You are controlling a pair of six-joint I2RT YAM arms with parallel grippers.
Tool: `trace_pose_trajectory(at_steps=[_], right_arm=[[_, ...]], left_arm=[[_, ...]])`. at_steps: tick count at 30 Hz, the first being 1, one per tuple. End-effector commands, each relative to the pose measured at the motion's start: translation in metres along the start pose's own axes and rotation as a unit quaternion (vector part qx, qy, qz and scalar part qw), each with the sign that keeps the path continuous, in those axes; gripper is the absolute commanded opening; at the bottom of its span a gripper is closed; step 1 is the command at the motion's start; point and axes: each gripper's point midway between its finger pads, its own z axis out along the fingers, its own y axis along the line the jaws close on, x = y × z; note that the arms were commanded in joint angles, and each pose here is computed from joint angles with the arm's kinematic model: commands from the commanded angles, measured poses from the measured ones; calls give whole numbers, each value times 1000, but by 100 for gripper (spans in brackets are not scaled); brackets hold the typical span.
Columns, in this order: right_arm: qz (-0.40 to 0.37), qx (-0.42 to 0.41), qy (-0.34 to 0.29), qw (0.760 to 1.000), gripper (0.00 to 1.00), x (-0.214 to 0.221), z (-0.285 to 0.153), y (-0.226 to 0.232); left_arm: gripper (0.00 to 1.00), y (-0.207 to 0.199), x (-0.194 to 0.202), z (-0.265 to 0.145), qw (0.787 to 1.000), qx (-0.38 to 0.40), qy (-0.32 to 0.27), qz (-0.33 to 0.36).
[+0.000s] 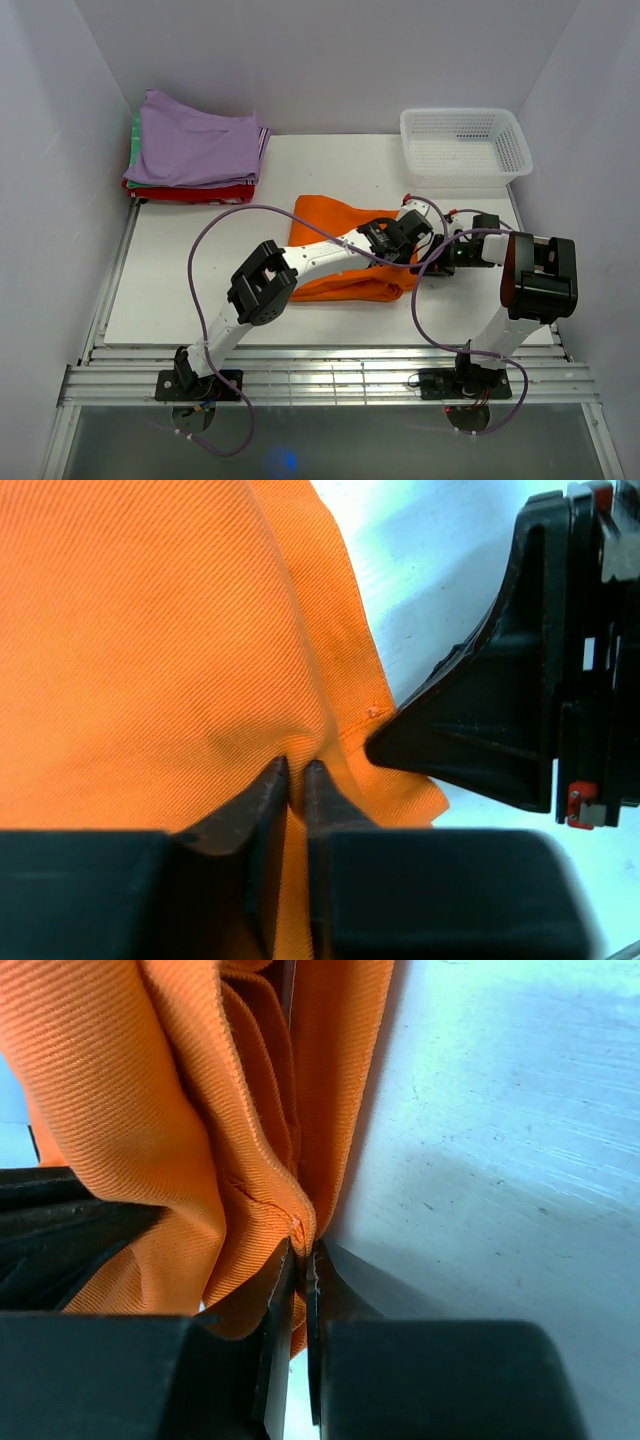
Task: Fold and stack the trousers
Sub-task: Fold the trousers
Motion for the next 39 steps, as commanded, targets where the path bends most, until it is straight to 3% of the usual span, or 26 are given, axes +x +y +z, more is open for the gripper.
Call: trace_pose_trajectory(at_steps=[1,2,3,14,26,27,28,29,30,31,32,34,36,37,39], right_arm=[[7,26,19,999,8,20,8,-14],[3,24,18,1000,8,20,8,-12],[4,21,19,1000,8,23,8,-10],[-8,7,34,999,8,35,12,0],[-19,-2,43,999,8,42,10,6],[-22,0,44,999,8,41,9,5],[-15,1,54,998,8,45,7,6],[-19,5,54,998,11,41,5,5],[-31,2,43,999,20,26,1,8],[-19,7,53,998,24,26,-7,9],[-31,16,52,998,27,17,-13,9],[-88,39,26,995,44,-17,-33,13],[-111,65,34,991,65,-24,-57,11],[-139,75,19,987,69,-46,-73,14],[-172,73,34,982,72,-51,-91,23]], left_arm=[[14,-2,-40,-25,999,6,-47,-17],[3,-6,-48,-31,998,16,-53,-22],[0,-8,-52,-34,998,22,-56,-26],[0,-32,-103,-55,989,69,-121,-40],[0,-21,-93,-19,990,63,-116,-42],[3,-22,-94,-17,990,67,-117,-42],[14,-21,-96,-17,990,72,-117,-44],[29,-27,-95,-19,989,94,-110,-39],[57,-27,-102,-29,988,101,-114,-37],[67,-16,-103,-31,988,98,-111,-40],[73,-12,-104,-37,988,107,-107,-42],[82,16,-130,-68,983,122,-124,-62],[91,30,-126,-86,980,160,-101,-63],[98,54,-147,-114,976,166,-124,-73],[98,72,-140,-136,971,210,-108,-45]])
